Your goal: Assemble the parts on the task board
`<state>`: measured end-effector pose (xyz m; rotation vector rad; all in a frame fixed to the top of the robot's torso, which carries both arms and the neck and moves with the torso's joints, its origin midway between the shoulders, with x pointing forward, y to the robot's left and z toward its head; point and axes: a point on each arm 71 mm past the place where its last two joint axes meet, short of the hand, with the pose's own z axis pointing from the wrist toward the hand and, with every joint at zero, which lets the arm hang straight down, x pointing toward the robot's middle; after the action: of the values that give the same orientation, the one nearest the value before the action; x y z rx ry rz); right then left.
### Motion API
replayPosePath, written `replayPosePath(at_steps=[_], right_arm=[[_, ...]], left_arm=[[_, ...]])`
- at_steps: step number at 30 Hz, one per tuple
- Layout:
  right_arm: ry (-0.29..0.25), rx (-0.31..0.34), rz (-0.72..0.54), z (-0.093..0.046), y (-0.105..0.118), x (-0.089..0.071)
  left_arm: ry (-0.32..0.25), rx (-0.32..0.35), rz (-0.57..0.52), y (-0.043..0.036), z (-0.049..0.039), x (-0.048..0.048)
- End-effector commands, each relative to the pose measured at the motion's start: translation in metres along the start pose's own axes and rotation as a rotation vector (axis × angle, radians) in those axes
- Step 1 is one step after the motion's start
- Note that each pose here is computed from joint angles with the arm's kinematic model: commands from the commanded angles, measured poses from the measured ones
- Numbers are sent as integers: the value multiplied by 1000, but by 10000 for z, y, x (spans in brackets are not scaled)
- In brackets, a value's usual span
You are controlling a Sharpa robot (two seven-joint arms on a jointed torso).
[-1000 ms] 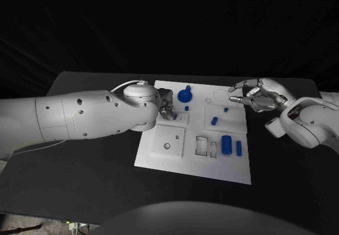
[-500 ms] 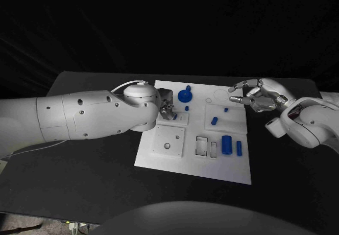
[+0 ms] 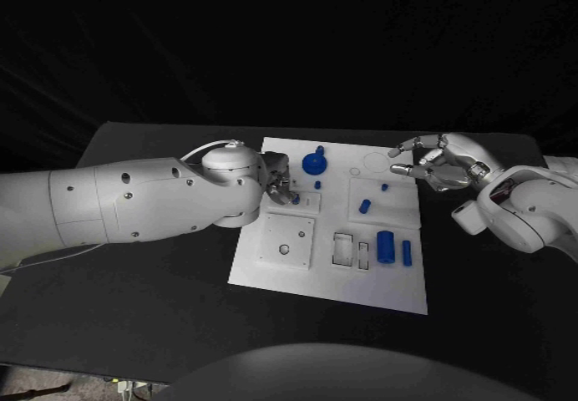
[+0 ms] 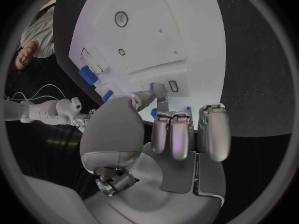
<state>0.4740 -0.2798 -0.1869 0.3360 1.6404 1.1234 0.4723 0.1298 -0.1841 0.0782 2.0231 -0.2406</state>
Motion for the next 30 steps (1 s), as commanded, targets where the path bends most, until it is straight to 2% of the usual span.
replayPosePath(at_steps=[1,8,15,21,25,27,29,30], right_arm=[[-15,-29,-13,-1,51,3],[-11,-65,-49,50,246,31],[5,-65,-152,178,482,128],[46,-39,-322,351,693,318],[90,-39,-460,473,833,504],[112,-39,-540,545,910,616],[121,-41,-621,635,1003,736],[120,-40,-641,659,1028,766]], left_arm=[[-82,4,-60,39,-48,-75],[-167,56,-147,232,-200,-252],[-155,110,-293,475,-324,-329],[-69,131,-451,695,-370,-278],[37,121,-590,844,-374,-212],[115,109,-679,932,-370,-163],[190,97,-770,1028,-368,-109],[208,95,-791,1051,-368,-97]])
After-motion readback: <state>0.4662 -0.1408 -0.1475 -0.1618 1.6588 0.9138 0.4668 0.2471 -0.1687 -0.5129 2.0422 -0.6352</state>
